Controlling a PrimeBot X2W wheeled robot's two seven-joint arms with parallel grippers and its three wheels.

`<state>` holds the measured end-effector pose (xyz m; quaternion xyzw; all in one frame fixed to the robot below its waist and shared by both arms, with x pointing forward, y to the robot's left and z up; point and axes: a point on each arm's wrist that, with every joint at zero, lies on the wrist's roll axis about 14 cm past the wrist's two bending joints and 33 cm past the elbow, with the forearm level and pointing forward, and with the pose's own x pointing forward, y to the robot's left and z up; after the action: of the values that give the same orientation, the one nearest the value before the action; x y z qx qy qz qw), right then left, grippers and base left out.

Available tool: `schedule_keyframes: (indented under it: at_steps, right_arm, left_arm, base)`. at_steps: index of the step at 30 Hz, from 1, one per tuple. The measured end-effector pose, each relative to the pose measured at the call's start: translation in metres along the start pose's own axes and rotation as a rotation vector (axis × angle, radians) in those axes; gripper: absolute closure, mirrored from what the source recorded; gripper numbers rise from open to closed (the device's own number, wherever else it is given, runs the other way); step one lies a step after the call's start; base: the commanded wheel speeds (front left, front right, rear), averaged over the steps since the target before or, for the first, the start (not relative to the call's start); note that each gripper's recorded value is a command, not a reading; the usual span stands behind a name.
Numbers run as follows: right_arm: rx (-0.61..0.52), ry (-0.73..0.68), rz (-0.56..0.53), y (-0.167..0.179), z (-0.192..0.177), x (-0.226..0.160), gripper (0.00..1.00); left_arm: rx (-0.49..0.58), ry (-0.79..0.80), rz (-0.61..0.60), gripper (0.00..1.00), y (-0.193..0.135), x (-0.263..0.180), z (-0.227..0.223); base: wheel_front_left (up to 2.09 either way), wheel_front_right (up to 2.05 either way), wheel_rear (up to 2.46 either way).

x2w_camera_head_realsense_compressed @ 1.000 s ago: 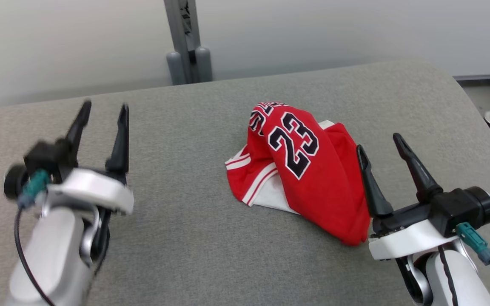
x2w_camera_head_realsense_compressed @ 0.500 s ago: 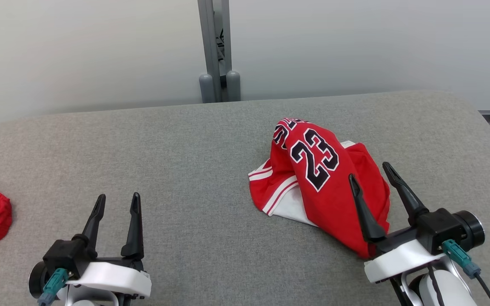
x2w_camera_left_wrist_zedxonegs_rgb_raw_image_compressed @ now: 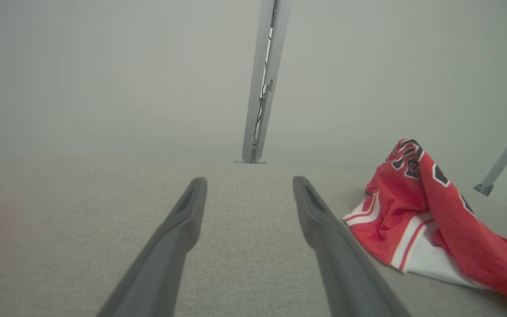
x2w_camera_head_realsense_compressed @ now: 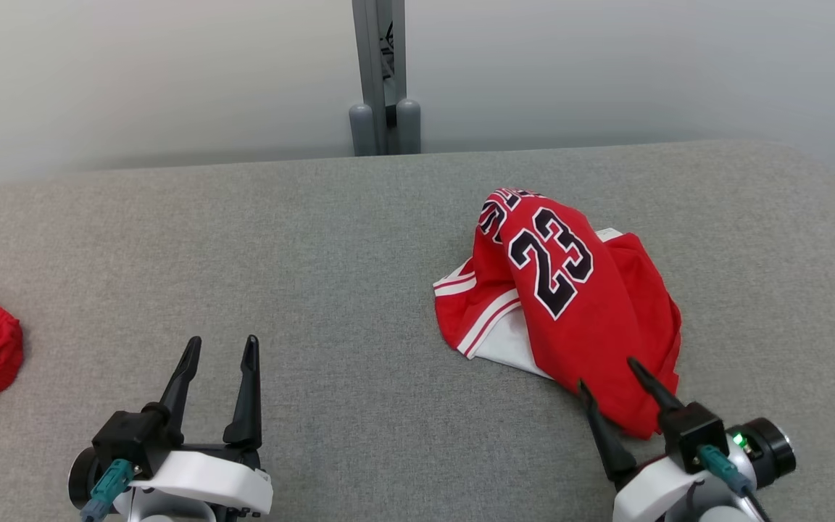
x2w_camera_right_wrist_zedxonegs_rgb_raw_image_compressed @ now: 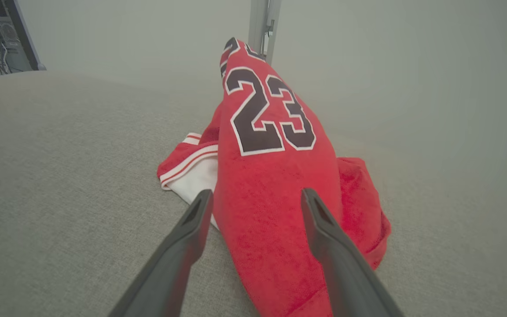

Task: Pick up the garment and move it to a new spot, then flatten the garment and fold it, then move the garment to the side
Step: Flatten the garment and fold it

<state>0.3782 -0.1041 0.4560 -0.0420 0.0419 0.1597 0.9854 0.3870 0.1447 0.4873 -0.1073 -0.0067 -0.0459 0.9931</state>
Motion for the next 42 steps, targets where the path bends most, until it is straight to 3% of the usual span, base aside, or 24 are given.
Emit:
schedule_keyframes:
  at_steps: [5, 11, 12, 13, 14, 19, 26, 30, 35, 38, 40, 42]
  right_arm:
    - [-0.034, 0.130, 0.021, 0.001, -0.039, -0.001, 0.00]
    - [-0.054, 0.192, 0.018, -0.005, -0.057, 0.002, 0.00]
    - [-0.056, 0.195, 0.021, -0.005, -0.057, 0.004, 0.16]
    - [-0.059, 0.203, 0.026, -0.004, -0.059, 0.005, 0.84]
    - [-0.054, 0.219, 0.028, -0.004, -0.064, 0.005, 1.00]
    - [-0.011, 0.173, 0.029, -0.002, -0.050, 0.020, 1.00]
    - [0.079, -0.081, 0.097, 0.023, 0.030, 0.044, 1.00]
    - [0.091, -0.180, 0.076, 0.014, 0.064, 0.047, 1.00]
    - [0.083, -0.226, -0.037, -0.034, 0.082, 0.049, 1.00]
    - [0.080, -0.185, -0.127, -0.077, 0.072, 0.051, 1.00]
    - [0.005, -0.104, -0.178, -0.109, 0.054, 0.049, 1.00]
    - [0.057, -0.073, -0.245, -0.134, 0.047, 0.052, 1.00]
  left_arm:
    - [-0.004, 0.030, -0.005, 0.00, 0.000, 0.003, -0.010]
    - [-0.014, 0.043, -0.019, 0.00, -0.003, 0.006, -0.015]
    - [-0.014, 0.043, -0.018, 0.00, -0.002, 0.007, -0.015]
    - [-0.015, 0.045, -0.017, 0.00, -0.002, 0.008, -0.016]
    - [-0.016, 0.047, -0.017, 0.00, -0.002, 0.008, -0.016]
    - [-0.020, 0.044, -0.013, 0.00, 0.000, 0.011, -0.016]
    - [-0.025, 0.038, -0.014, 0.00, -0.001, 0.011, -0.013]
    - [-0.029, 0.029, -0.022, 0.00, -0.005, 0.011, -0.010]
    - [-0.036, 0.026, -0.037, 0.00, -0.011, 0.012, -0.009]
    - [-0.037, 0.038, -0.049, 0.00, -0.015, 0.014, -0.013]
    - [-0.034, 0.056, -0.072, 0.00, -0.021, 0.014, -0.019]
    - [-0.034, 0.060, -0.077, 0.00, -0.022, 0.015, -0.021]
  base:
    - [0.00, 0.00, 0.00]
    - [0.00, 0.00, 0.00]
    - [0.00, 0.00, 0.00]
    - [0.00, 0.00, 0.00]
    - [0.00, 0.00, 0.00]
    - [0.00, 0.00, 0.00]
    - [0.00, 0.00, 0.00]
    - [0.00, 0.00, 0.00]
    - [0.00, 0.00, 0.00]
    - [0.00, 0.00, 0.00]
    - [0.00, 0.00, 0.00]
    - [0.00, 0.00, 0.00]
